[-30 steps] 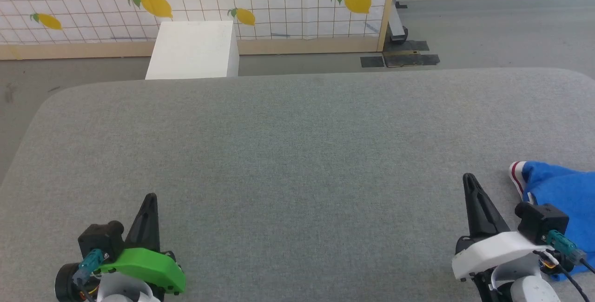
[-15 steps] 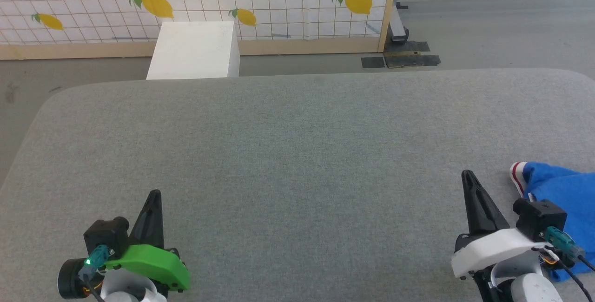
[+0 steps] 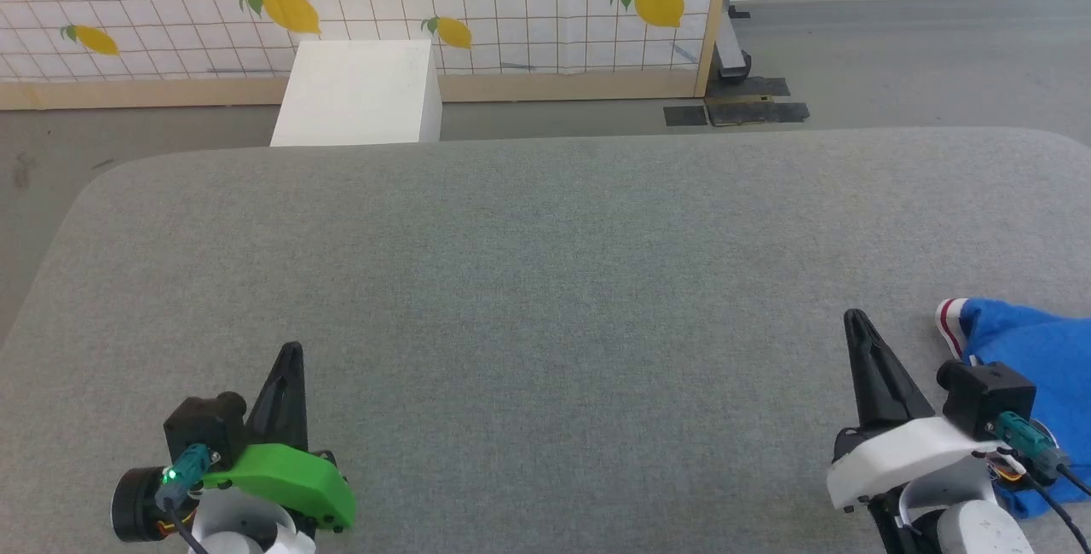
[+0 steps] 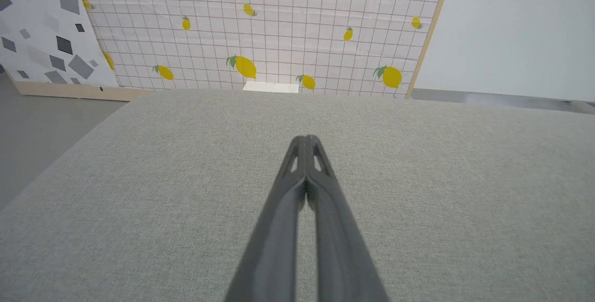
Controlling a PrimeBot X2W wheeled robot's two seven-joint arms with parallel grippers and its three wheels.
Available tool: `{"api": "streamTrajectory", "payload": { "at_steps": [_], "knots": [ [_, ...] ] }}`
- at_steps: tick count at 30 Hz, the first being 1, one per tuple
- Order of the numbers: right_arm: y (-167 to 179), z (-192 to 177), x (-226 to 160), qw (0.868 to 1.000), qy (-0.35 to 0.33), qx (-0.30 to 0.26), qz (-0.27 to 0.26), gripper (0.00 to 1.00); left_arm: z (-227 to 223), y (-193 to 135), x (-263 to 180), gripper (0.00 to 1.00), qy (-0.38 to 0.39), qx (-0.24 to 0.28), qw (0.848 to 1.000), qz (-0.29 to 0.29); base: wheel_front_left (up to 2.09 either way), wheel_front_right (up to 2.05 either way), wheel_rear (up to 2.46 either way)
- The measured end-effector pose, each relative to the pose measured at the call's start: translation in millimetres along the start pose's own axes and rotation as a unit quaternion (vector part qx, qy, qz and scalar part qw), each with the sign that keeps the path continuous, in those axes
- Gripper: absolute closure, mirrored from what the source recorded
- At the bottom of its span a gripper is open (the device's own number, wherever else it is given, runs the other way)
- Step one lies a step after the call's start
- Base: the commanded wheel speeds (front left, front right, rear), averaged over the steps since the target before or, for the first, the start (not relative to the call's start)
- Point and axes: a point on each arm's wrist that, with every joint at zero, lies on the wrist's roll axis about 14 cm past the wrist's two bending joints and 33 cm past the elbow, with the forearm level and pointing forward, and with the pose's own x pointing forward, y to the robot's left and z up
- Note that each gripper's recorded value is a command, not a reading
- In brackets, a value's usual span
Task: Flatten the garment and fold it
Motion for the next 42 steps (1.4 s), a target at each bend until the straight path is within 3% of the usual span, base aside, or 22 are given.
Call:
{"api": "streamTrajectory", "payload": {
  "at_steps": [42],
  "knots": [
    [10.9, 11.2, 0.2, 0.999, 0.004, -0.044, 0.018, 1.00, 12.1, -7.3, 0.0, 1.00, -0.004, 0.030, 1.000, 0.006, 0.00, 0.00, 0.00]
  ]
}}
